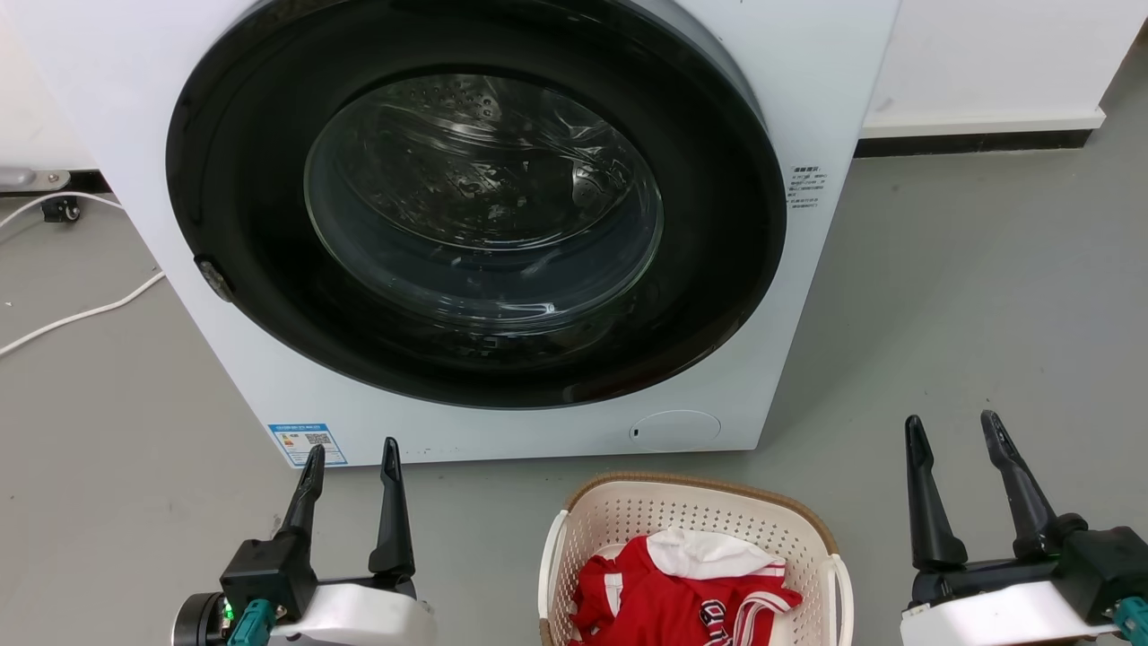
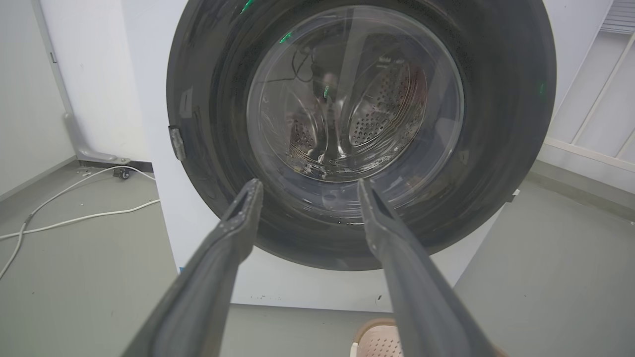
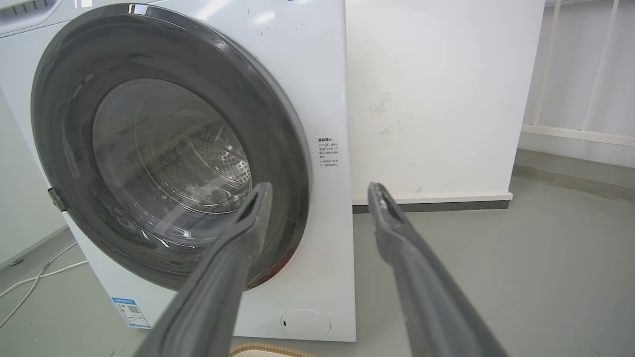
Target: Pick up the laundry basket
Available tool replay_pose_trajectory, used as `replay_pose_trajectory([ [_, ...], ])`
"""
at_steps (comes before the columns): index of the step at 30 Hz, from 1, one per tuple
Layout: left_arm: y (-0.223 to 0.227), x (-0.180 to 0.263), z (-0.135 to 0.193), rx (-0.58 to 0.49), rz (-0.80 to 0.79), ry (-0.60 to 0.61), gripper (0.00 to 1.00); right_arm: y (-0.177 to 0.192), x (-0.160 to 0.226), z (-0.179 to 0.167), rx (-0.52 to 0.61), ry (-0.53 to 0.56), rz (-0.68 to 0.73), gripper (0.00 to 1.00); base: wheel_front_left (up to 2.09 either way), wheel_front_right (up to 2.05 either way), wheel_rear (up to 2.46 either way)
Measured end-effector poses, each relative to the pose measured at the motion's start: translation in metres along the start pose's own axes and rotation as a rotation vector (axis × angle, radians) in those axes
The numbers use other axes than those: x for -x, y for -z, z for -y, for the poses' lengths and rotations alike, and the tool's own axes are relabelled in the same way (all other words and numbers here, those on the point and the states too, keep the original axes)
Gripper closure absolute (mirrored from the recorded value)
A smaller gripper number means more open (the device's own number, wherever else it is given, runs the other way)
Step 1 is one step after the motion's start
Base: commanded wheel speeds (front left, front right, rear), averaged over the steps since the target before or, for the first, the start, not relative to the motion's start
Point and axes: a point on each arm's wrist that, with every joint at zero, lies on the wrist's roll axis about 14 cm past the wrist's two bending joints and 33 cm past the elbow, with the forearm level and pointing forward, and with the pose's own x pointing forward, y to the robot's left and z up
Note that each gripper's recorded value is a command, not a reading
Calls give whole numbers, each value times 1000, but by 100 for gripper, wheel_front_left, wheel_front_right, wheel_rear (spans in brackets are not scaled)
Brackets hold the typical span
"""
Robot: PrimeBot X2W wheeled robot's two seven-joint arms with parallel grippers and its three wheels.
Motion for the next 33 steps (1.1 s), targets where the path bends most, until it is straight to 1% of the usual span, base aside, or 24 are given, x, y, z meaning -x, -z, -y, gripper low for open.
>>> replay_pose_trajectory([
  [11, 1, 2, 1, -50, 9, 12, 0, 1, 2, -4, 54, -19, 5, 0, 0, 0, 0],
  [33, 5, 3, 1, -58, -4, 9, 0, 7, 4, -2, 29, -9, -14, 0, 0, 0, 0],
])
